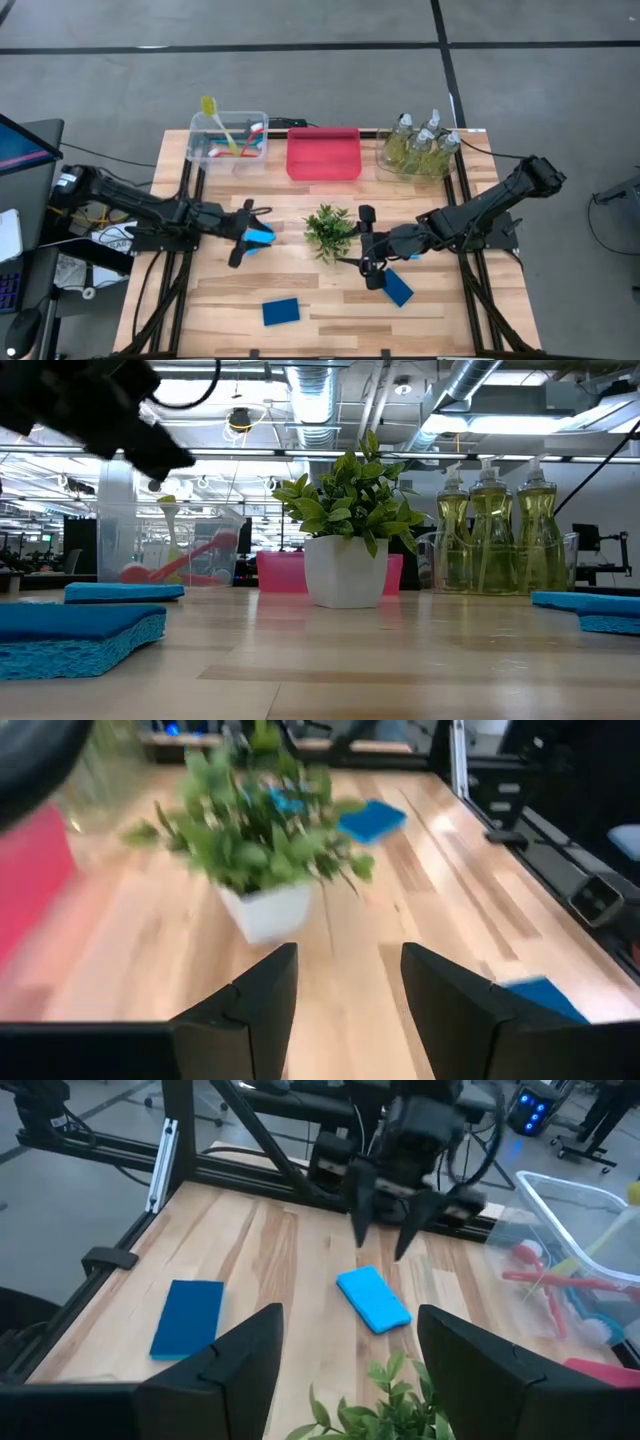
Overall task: Pick & Place Kitchen Sink Supplies
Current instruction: Put the blue sponge into the red bin
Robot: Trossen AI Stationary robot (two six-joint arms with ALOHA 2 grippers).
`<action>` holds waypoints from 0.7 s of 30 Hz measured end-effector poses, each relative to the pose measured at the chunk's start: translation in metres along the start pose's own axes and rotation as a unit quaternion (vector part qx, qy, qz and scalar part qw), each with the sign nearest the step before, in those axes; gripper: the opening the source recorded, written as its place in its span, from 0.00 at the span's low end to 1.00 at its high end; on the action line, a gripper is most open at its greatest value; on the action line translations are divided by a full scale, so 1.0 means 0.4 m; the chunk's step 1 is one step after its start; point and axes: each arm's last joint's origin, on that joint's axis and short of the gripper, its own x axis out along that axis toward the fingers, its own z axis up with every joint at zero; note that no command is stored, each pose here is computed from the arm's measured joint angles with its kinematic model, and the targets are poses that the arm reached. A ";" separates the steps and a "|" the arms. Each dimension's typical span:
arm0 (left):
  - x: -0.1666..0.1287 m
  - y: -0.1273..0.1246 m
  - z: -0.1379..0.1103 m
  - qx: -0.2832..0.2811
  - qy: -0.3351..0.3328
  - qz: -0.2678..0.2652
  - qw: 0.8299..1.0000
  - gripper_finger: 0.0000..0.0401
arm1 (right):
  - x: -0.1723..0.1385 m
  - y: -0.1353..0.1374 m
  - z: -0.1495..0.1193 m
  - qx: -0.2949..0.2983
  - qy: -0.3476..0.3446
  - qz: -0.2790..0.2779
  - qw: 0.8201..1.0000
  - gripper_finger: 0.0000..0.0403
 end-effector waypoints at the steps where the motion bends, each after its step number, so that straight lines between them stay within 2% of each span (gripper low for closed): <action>1: 0.000 -0.002 -0.011 -0.002 0.006 -0.003 1.000 0.45 | 0.000 0.000 0.000 0.000 0.000 0.000 1.000 0.56; 9: -0.006 -0.014 -0.074 -0.082 0.090 -0.005 0.993 0.45 | 0.000 0.000 0.000 0.000 0.000 -0.001 1.000 0.56; 12: -0.012 -0.021 -0.094 -0.101 0.126 0.016 0.987 0.45 | 0.000 0.000 0.000 0.000 0.000 -0.001 1.000 0.56; 21: 0.006 -0.042 -0.139 -0.100 0.182 0.077 0.975 0.40 | 0.000 0.000 0.000 0.000 0.000 -0.001 1.000 0.56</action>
